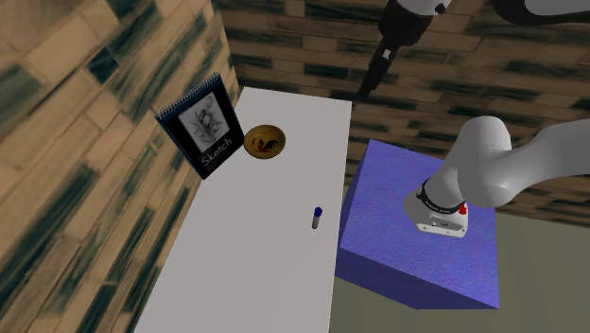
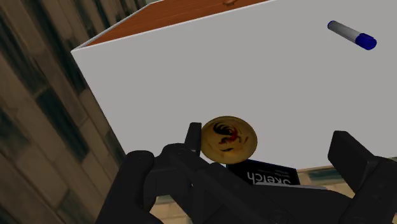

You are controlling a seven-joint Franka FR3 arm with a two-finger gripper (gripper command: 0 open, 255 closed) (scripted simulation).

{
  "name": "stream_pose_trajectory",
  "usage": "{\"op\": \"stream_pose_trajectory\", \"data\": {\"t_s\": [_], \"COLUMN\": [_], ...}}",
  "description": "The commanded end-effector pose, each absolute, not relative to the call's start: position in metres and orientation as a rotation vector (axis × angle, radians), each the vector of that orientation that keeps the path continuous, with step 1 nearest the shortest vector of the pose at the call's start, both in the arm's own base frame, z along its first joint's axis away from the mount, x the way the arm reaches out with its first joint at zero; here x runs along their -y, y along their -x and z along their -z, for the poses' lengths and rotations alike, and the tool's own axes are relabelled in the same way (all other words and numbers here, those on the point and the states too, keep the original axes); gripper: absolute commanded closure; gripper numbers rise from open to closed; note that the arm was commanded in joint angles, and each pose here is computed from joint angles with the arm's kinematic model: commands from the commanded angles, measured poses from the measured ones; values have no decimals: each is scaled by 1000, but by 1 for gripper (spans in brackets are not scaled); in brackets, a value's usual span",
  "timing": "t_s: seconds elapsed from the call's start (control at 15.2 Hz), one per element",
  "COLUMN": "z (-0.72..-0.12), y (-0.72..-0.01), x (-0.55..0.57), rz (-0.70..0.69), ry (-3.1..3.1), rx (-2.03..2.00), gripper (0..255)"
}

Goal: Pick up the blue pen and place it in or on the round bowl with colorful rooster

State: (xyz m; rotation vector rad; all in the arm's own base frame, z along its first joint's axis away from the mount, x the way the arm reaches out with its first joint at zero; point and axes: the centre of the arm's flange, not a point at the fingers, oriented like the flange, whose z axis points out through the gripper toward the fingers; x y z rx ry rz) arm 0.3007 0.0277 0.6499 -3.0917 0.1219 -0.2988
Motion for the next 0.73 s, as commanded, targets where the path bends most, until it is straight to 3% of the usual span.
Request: {"op": "stream_pose_trajectory", "data": {"t_s": [0.0,0.66], "z": [-650,-554], "y": [-301,-330], "x": [-28,-116], "rz": [299,146], "ry": [3092,3112], "rx": [-122,-144], "gripper": [0,0]}}
